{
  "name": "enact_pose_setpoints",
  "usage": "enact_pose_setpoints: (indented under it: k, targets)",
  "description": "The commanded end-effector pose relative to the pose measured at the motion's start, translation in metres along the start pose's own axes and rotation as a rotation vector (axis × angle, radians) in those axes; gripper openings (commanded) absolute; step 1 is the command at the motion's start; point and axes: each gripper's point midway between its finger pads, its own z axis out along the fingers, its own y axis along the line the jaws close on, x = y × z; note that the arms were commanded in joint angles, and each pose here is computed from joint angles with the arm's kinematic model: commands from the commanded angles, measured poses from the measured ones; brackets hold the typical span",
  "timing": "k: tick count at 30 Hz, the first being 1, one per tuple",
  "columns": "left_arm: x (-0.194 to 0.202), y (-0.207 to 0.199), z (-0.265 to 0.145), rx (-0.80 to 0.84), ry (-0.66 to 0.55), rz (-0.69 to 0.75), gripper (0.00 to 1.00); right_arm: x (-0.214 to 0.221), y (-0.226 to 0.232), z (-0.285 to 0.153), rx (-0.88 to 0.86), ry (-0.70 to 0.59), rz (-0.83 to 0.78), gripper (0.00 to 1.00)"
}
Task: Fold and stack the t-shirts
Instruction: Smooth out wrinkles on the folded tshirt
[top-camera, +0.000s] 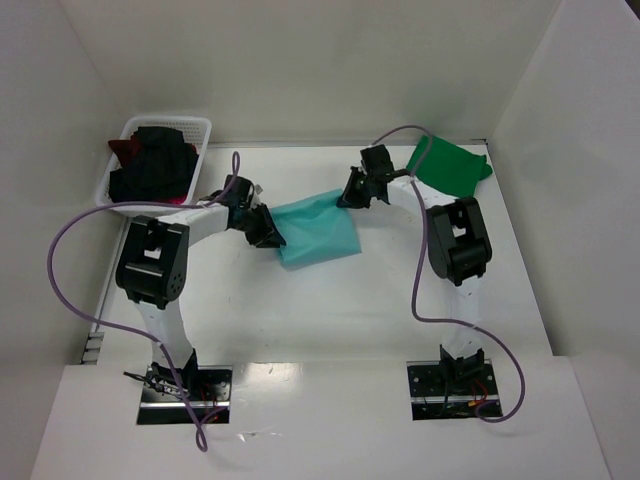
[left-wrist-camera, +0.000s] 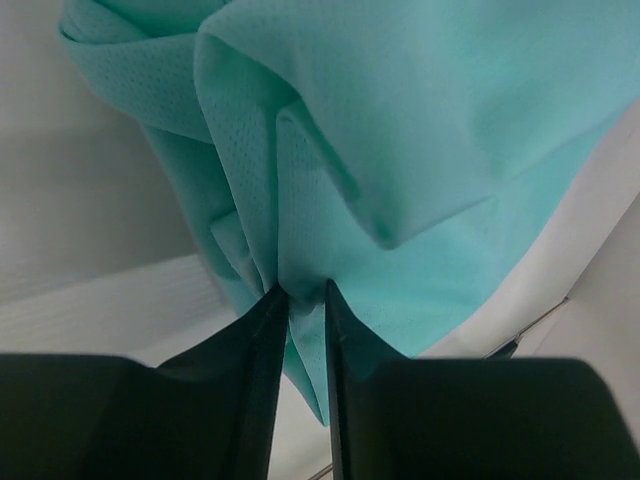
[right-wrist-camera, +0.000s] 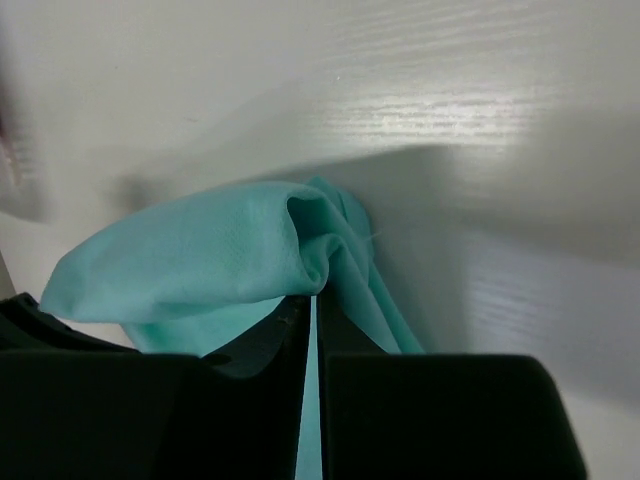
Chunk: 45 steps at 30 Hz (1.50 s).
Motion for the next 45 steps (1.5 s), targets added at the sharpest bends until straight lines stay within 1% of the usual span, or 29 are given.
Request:
enact_pose_setpoints:
  k: [1,3,4,6,10,11,13,14,15,16,17,19,20,22,23,24,25,26,27,28,30,31,35,37,38,40,41,44,45]
  targets:
    - [0.0,-0.005,0.006,0.033,0.008,0.001,0.28,-0.024,0.021,0.009,-0.059,-0.045,-0.038,0.1]
    - [0.009,0.0,0.011,0.017,0.036,-0.007,0.27,-0.022,0.015,0.021,-0.046,-0.029,-0.042,0.12]
    - [0.01,0.002,0.013,0.012,0.042,-0.011,0.25,-0.031,0.021,0.022,-0.058,-0.045,-0.047,0.12]
    - [0.018,0.01,0.014,-0.006,0.065,-0.017,0.25,-0.024,0.014,0.035,-0.046,-0.011,-0.038,0.12]
    - [0.024,0.006,0.004,0.003,0.069,-0.006,0.24,-0.035,0.024,0.042,-0.077,-0.017,-0.054,0.12]
    - [0.024,0.004,0.0,0.005,0.066,-0.003,0.26,-0.038,0.028,0.041,-0.083,-0.025,-0.057,0.12]
    - [0.02,-0.004,-0.012,0.017,0.037,0.031,0.31,-0.045,0.034,0.036,-0.089,-0.033,-0.06,0.13]
    - [0.015,-0.007,-0.017,0.008,0.011,0.038,0.4,-0.049,0.035,0.035,-0.087,-0.046,-0.073,0.14]
    - [0.007,-0.019,-0.029,0.018,-0.02,0.054,0.44,-0.053,0.041,0.028,-0.093,-0.054,-0.076,0.17]
    - [0.003,-0.023,-0.036,0.019,-0.039,0.072,0.47,-0.057,0.043,0.024,-0.093,-0.069,-0.079,0.21]
    - [-0.004,-0.025,-0.043,0.015,-0.065,0.07,0.53,-0.066,0.053,0.01,-0.104,-0.102,-0.098,0.29]
    - [-0.014,-0.032,-0.062,0.021,-0.132,0.074,0.65,-0.07,0.054,-0.003,-0.088,-0.126,-0.098,0.35]
    - [-0.023,-0.035,-0.072,0.039,-0.184,0.085,0.68,-0.08,0.066,-0.022,-0.107,-0.168,-0.109,0.39]
    - [-0.03,-0.038,-0.076,0.058,-0.216,0.08,0.7,-0.074,0.062,-0.029,-0.103,-0.18,-0.119,0.4]
    - [-0.033,-0.039,-0.076,0.057,-0.23,0.084,0.67,-0.072,0.061,-0.033,-0.106,-0.183,-0.12,0.4]
    - [-0.038,-0.04,-0.074,0.067,-0.244,0.092,0.62,-0.072,0.065,-0.044,-0.118,-0.198,-0.111,0.36]
    - [-0.043,-0.044,-0.073,0.075,-0.254,0.098,0.56,-0.058,0.055,-0.04,-0.11,-0.164,-0.104,0.32]
    - [-0.048,-0.043,-0.065,0.08,-0.26,0.102,0.49,-0.052,0.054,-0.039,-0.12,-0.152,-0.094,0.28]
    - [-0.052,-0.043,-0.061,0.083,-0.265,0.104,0.36,-0.046,0.053,-0.041,-0.127,-0.141,-0.094,0.18]
    - [-0.061,-0.04,-0.058,0.06,-0.291,0.102,0.3,-0.028,0.039,-0.033,-0.106,-0.093,-0.068,0.13]
    - [-0.066,-0.026,-0.041,0.017,-0.283,0.083,0.21,-0.006,0.029,-0.027,-0.087,-0.051,-0.065,0.08]
    - [-0.066,-0.022,-0.034,0.012,-0.276,0.079,0.16,0.011,0.033,-0.023,-0.087,-0.02,-0.079,0.08]
    - [-0.073,-0.01,-0.004,0.005,-0.243,0.058,0.11,0.049,0.036,-0.013,-0.092,0.022,-0.094,0.08]
    - [-0.074,-0.007,0.003,-0.002,-0.234,0.053,0.11,0.062,0.037,-0.006,-0.094,0.042,-0.096,0.08]
    - [-0.072,0.002,0.011,-0.025,-0.222,0.042,0.11,0.07,0.044,-0.006,-0.102,0.054,-0.1,0.08]
    - [-0.08,-0.001,0.014,-0.02,-0.229,0.057,0.11,0.082,0.047,-0.001,-0.102,0.077,-0.103,0.08]
    - [-0.081,0.008,0.019,-0.037,-0.217,0.039,0.11,0.092,0.051,0.002,-0.105,0.096,-0.116,0.08]
    - [-0.085,0.004,0.017,-0.012,-0.199,0.053,0.11,0.101,0.055,0.003,-0.099,0.107,-0.12,0.08]
    - [-0.084,0.002,0.017,-0.002,-0.192,0.054,0.13,0.106,0.06,0.003,-0.105,0.115,-0.129,0.08]
